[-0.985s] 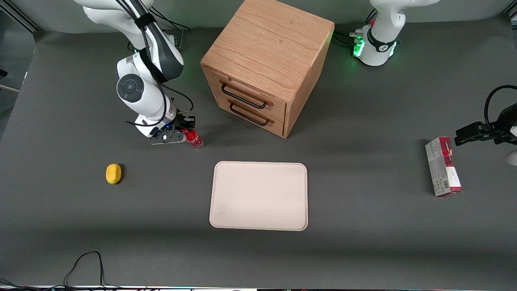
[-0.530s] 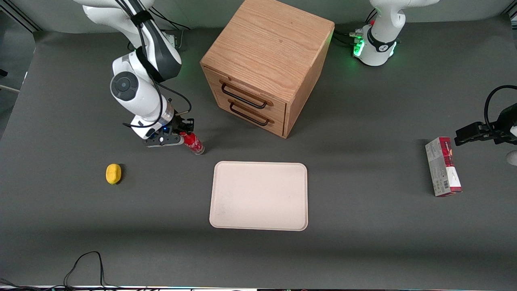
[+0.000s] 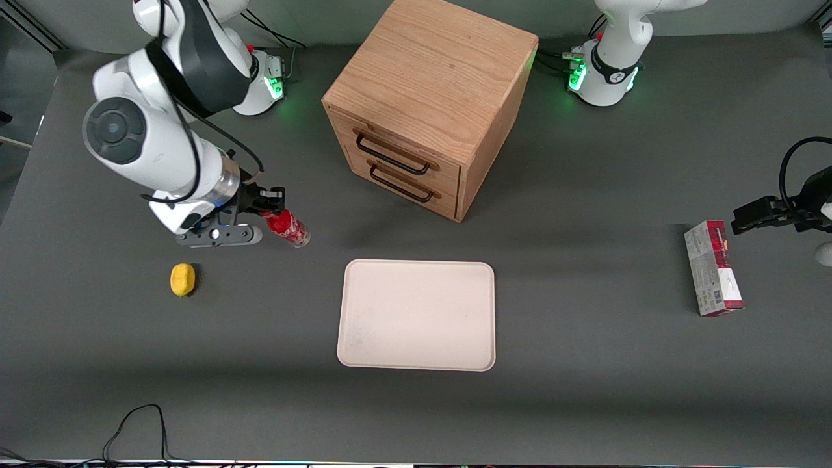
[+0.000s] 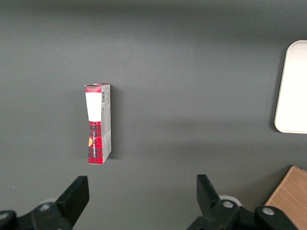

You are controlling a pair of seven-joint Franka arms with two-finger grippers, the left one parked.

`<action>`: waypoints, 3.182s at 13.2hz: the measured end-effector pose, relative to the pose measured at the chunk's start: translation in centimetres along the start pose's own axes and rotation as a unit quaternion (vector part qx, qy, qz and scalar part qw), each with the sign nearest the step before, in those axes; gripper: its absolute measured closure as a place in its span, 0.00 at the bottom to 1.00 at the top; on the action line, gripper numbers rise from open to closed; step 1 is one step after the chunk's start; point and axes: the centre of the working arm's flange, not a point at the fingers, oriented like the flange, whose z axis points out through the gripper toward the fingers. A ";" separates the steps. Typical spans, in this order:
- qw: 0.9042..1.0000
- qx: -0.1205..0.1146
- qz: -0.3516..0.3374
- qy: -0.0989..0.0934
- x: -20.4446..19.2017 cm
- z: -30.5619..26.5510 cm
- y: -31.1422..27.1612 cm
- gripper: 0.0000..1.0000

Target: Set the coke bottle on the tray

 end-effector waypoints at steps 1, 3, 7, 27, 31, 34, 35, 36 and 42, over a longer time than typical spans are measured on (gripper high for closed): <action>1.000 -0.002 0.009 -0.003 1.2 -1.0 -0.8 0.68; 1.000 -0.003 0.029 0.002 4.0 -1.5 -2.3 0.68; 0.997 0.003 0.075 0.019 10.0 3.7 -4.9 0.68; 0.989 0.045 0.110 0.091 16.2 15.4 -9.7 0.56; 0.988 0.047 0.110 0.094 16.2 15.1 -9.8 0.13; 0.988 0.048 0.110 0.095 16.2 15.0 -9.8 0.00; 0.988 0.047 0.110 0.094 16.2 14.8 -9.7 0.00; 0.989 0.044 0.110 0.090 16.1 14.6 -9.6 0.00; 0.998 0.013 0.041 0.043 13.3 6.7 -1.4 0.00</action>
